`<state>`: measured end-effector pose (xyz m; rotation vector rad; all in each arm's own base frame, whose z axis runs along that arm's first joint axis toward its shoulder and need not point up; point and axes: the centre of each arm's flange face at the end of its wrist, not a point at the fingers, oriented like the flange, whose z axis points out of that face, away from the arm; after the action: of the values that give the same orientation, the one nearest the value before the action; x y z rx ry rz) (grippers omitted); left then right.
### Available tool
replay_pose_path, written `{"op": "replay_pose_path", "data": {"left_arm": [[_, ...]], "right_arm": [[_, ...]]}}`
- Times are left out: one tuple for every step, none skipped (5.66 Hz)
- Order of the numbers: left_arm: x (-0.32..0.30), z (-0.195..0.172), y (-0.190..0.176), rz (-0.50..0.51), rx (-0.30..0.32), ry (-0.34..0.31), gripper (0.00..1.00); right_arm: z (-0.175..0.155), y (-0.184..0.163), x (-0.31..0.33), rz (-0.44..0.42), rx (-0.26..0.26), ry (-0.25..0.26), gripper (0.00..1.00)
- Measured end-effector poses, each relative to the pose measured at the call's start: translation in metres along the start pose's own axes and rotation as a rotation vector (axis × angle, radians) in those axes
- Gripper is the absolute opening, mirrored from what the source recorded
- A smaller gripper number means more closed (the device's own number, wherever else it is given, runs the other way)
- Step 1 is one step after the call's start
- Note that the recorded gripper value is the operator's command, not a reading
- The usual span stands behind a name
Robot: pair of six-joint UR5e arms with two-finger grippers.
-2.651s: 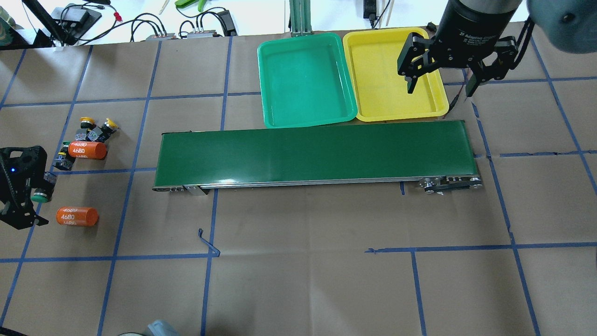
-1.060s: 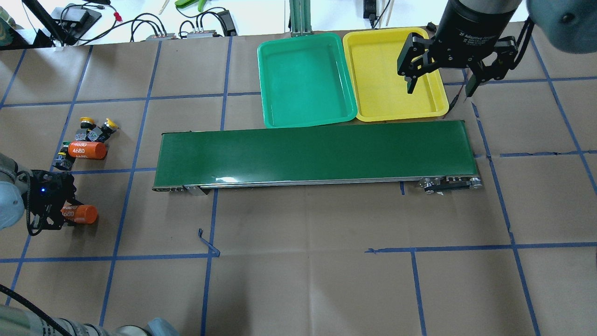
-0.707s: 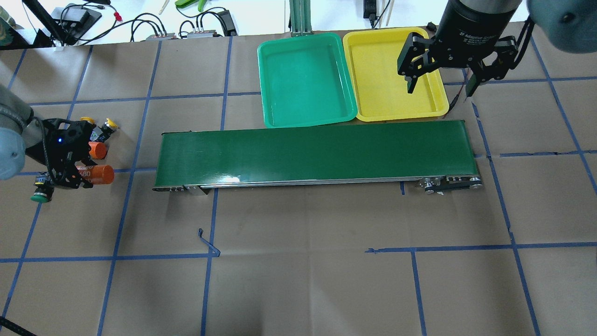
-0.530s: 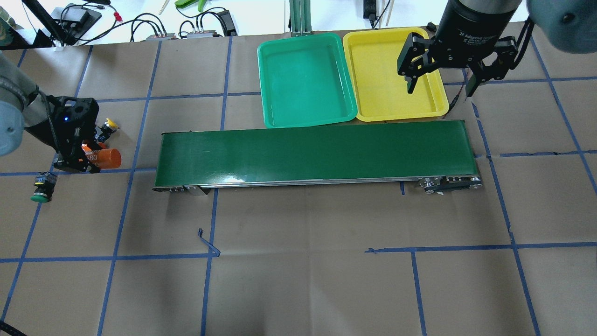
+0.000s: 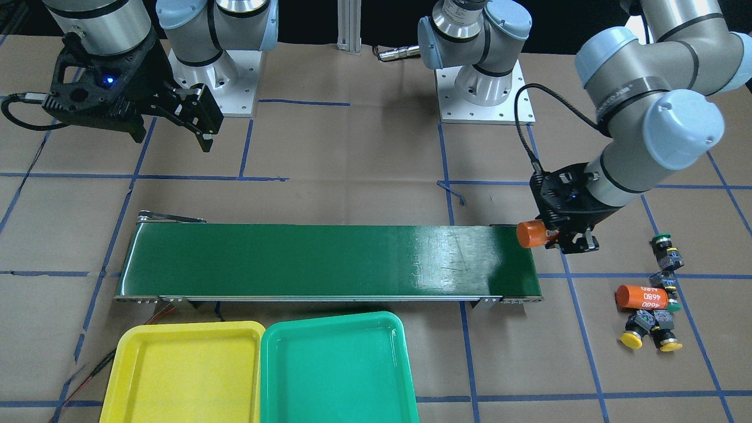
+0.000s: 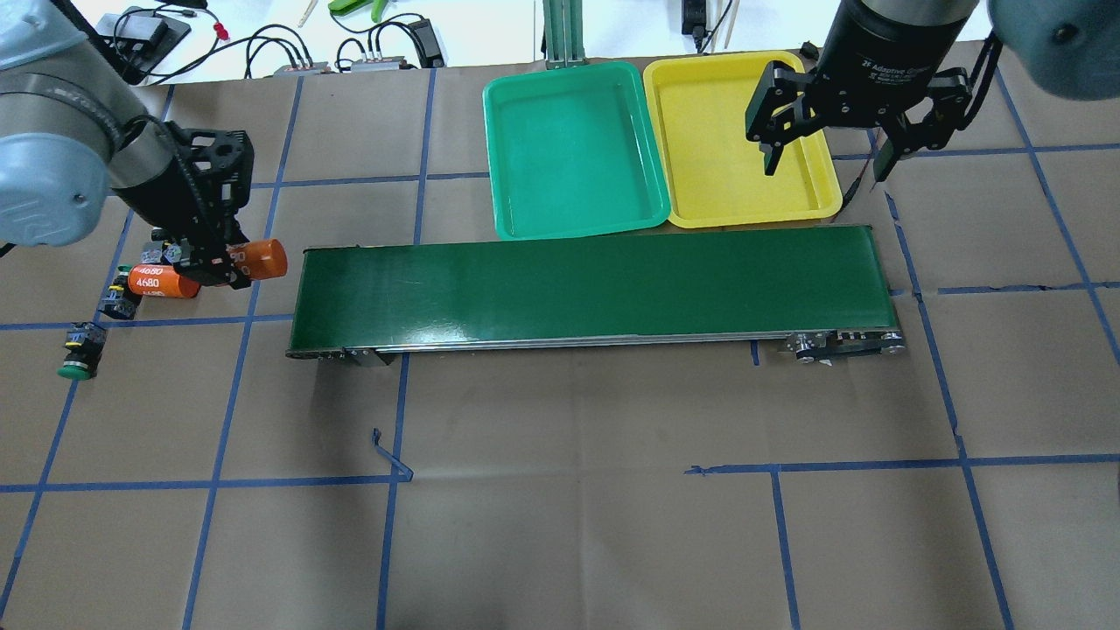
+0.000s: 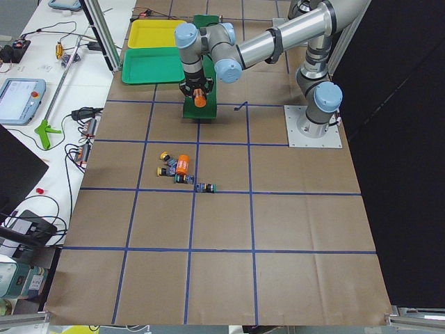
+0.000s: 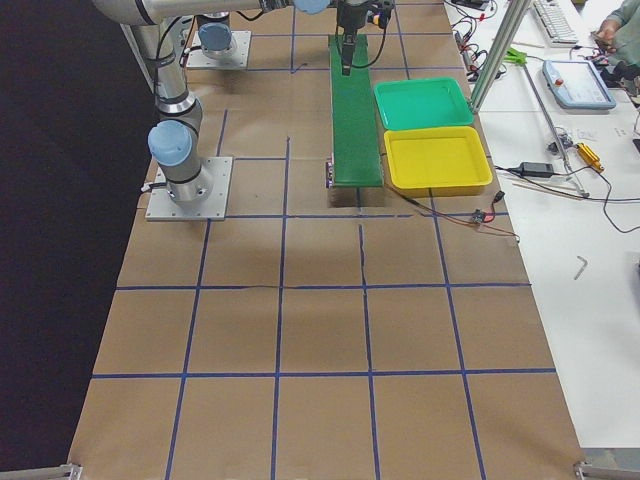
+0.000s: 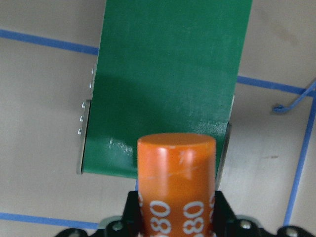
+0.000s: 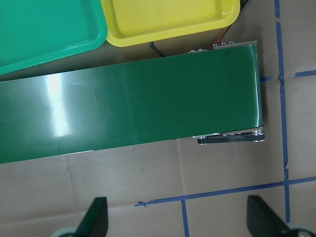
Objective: Sort buttons by color to trays
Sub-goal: 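Carry the cylinder onto the conveyor belt and open the left gripper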
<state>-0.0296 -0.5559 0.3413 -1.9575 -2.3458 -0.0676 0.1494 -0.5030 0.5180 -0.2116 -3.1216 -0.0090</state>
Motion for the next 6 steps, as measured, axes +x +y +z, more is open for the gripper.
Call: {"op": "replay_pose_path", "data": {"left_arm": [[0.008, 0.002, -0.036, 0.021, -0.005, -0.002, 0.01], [0.017, 0.009, -0.067, 0.057, -0.011, 0.002, 0.01], [0.023, 0.027, -0.085, 0.089, -0.02, 0.026, 0.01], [0.026, 0.052, -0.095, 0.12, -0.028, 0.037, 0.02], [0.021, 0.069, -0.097, 0.15, -0.032, 0.017, 0.04], [0.015, 0.077, -0.098, 0.165, -0.033, 0.003, 0.5]], "right_arm": [[0.0, 0.0, 0.0, 0.0, 0.0, 0.0, 1.0], [0.0, 0.0, 0.0, 0.0, 0.0, 0.001, 1.0], [0.0, 0.0, 0.0, 0.0, 0.0, 0.001, 1.0], [0.0, 0.0, 0.0, 0.0, 0.0, 0.001, 1.0], [0.0, 0.0, 0.0, 0.0, 0.0, 0.001, 1.0], [0.0, 0.0, 0.0, 0.0, -0.001, 0.002, 1.0]]}}
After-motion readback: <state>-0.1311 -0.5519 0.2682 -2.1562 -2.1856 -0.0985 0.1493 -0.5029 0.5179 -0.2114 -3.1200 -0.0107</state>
